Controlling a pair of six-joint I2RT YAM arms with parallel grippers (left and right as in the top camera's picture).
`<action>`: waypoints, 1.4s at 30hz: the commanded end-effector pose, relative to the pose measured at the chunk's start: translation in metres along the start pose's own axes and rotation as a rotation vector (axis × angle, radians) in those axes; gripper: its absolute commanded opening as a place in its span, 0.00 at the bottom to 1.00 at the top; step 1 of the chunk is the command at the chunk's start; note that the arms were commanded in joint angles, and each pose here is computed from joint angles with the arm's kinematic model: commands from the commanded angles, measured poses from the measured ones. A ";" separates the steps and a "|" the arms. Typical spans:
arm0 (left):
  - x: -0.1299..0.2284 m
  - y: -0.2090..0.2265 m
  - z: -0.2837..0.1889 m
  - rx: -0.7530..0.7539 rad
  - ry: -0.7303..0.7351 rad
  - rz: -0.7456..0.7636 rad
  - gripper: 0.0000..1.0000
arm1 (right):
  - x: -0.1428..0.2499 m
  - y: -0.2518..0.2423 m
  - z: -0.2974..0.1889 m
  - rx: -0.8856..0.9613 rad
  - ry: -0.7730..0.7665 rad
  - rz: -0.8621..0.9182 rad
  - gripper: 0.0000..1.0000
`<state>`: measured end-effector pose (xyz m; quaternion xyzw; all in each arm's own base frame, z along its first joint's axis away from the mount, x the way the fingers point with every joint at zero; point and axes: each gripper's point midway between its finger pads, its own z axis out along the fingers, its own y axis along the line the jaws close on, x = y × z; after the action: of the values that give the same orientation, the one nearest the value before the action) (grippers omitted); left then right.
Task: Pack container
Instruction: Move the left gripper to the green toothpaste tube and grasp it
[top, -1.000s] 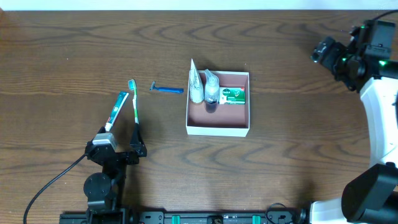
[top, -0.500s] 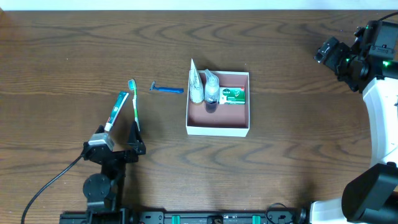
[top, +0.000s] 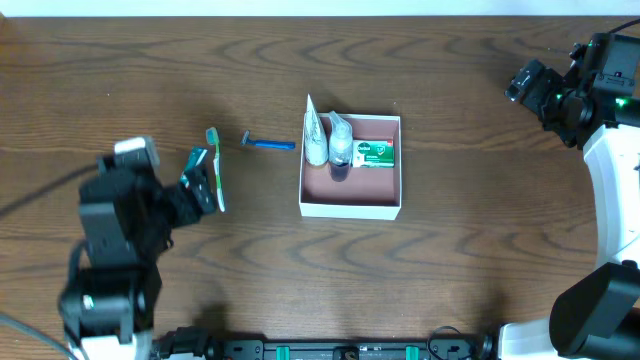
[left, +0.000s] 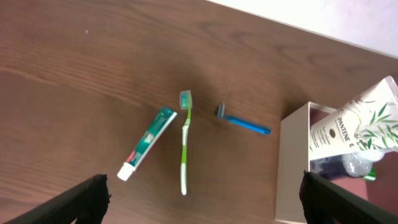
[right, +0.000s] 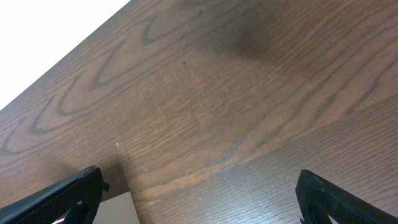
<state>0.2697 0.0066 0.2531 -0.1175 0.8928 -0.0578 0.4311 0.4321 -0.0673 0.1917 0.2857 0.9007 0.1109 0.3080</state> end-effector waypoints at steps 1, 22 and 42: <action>-0.010 0.000 0.004 -0.018 0.046 0.086 0.98 | -0.009 0.001 -0.009 -0.003 -0.033 -0.011 0.99; 0.030 0.080 0.145 -0.291 0.378 0.213 0.98 | -0.009 0.001 -0.009 -0.004 -0.033 -0.011 0.99; 0.104 0.100 0.193 -0.279 0.653 0.262 0.98 | -0.009 0.001 -0.009 -0.004 -0.033 -0.011 0.99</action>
<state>0.3420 0.0732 0.0428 -0.0432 0.9883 0.0833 0.1207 0.4321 -0.0674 0.1917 0.2858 0.9007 0.1107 0.3080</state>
